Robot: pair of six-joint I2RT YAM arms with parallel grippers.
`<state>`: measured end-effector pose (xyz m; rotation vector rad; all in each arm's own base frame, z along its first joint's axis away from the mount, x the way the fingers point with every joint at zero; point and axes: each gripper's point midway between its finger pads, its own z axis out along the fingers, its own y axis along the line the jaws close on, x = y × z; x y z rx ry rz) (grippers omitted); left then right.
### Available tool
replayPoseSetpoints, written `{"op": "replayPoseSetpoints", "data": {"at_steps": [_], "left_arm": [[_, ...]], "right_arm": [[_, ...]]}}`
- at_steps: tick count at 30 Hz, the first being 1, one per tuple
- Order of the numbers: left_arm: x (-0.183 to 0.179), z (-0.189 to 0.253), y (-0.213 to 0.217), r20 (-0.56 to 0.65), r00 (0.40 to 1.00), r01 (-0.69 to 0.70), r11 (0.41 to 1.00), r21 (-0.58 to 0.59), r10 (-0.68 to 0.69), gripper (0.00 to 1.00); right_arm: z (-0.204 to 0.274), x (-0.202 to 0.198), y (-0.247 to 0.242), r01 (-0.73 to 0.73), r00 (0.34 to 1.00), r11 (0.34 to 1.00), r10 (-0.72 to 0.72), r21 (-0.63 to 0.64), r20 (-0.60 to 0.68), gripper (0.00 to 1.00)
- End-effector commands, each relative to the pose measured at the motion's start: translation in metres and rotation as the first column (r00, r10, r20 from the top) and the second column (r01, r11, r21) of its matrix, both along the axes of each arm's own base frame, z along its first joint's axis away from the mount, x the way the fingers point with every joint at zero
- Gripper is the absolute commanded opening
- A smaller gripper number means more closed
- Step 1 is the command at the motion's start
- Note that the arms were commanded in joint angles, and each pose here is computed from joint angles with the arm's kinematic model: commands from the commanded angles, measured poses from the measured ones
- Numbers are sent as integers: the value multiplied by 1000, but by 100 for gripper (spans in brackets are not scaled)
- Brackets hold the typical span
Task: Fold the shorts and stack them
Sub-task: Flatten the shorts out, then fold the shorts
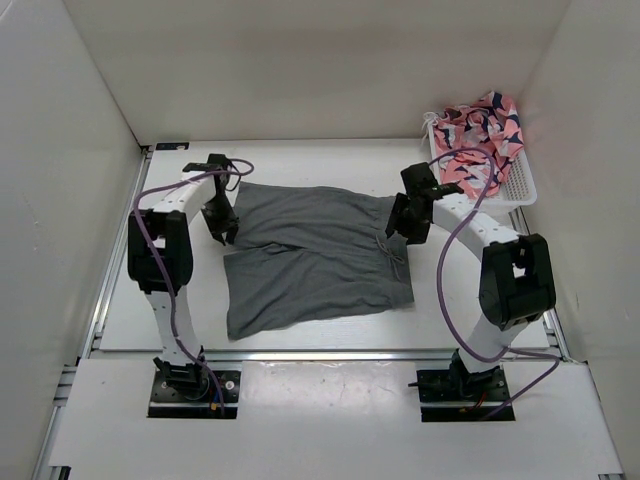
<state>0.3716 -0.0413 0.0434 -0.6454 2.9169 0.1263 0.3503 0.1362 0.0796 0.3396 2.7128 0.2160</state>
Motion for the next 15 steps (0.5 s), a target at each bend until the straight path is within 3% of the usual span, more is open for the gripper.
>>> {"op": "replayPoseSetpoints", "data": {"at_steps": [1,3,5,6,10,15], "left_arm": [[5,29,1,89,996,-13,1000,-7,13,41],[1,41,6,101,995,-25,1000,-9,25,59],[-1,61,12,154,988,-28,1000,-1,27,77],[-8,63,13,151,988,-41,999,-4,41,77],[-44,72,7,154,985,-78,996,-37,83,75],[-131,65,-33,58,994,-78,985,-154,87,70]], "right_arm": [[13,-4,-4,-4,999,1000,4,4,33,60],[22,-6,-5,-4,999,1000,4,11,52,61],[26,-13,-8,-4,998,1000,3,14,62,72],[28,-17,-9,-4,998,1000,3,15,67,79],[32,-41,-20,31,997,999,-34,41,75,87],[22,-96,-28,91,994,987,-97,135,44,84]]}}
